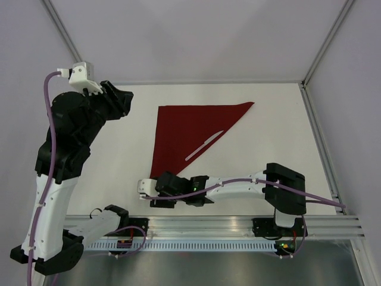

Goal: Fold the napkin, place the utensils inside, and roll it up
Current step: Fold the napkin

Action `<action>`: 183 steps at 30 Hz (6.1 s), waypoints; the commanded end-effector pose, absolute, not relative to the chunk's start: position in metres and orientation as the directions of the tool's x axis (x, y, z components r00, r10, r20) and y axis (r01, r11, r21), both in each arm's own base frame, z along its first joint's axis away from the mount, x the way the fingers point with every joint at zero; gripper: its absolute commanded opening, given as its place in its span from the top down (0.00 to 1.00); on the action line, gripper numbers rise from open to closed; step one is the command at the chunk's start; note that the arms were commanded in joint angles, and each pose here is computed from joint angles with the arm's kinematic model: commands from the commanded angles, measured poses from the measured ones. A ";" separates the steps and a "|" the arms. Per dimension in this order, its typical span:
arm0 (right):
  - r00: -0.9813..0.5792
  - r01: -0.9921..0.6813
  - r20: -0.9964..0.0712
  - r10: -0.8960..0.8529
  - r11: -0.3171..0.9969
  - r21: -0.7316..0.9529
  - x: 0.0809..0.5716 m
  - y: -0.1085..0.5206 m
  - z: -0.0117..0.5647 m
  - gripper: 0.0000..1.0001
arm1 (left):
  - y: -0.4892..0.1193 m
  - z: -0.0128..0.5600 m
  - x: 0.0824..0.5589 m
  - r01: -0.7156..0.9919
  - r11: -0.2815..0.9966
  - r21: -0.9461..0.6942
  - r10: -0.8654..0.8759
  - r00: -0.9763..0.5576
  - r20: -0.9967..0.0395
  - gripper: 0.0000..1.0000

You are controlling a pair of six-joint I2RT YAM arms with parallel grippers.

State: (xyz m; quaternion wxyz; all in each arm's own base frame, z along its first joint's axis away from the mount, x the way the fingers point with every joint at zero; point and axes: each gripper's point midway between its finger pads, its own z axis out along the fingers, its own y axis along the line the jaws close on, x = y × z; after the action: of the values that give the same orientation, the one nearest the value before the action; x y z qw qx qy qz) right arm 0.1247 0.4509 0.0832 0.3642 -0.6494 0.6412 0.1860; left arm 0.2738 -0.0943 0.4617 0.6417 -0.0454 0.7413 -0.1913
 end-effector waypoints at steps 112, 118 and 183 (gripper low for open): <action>-0.478 -0.523 -0.703 -0.526 0.814 -0.254 0.416 0.249 0.074 0.99 | -0.145 0.375 0.322 0.276 0.892 -0.358 -0.246 -0.367 -0.897 0.52; -0.509 -0.508 -0.697 -0.505 0.830 -0.231 0.420 0.235 0.069 1.00 | -0.152 0.361 0.329 0.283 0.885 -0.369 -0.242 -0.398 -0.885 0.53; -0.785 0.100 -0.415 0.460 0.756 0.647 0.579 0.052 0.045 0.42 | -0.170 0.315 0.336 0.316 0.860 -0.401 -0.222 -0.476 -0.851 0.53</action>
State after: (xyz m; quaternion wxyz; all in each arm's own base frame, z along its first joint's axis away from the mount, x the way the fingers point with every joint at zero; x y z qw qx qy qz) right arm 0.5651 0.0504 0.0333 0.2785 0.1246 0.9104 0.2796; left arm 0.3356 -0.1634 0.3079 0.5064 0.0339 0.8273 -0.2410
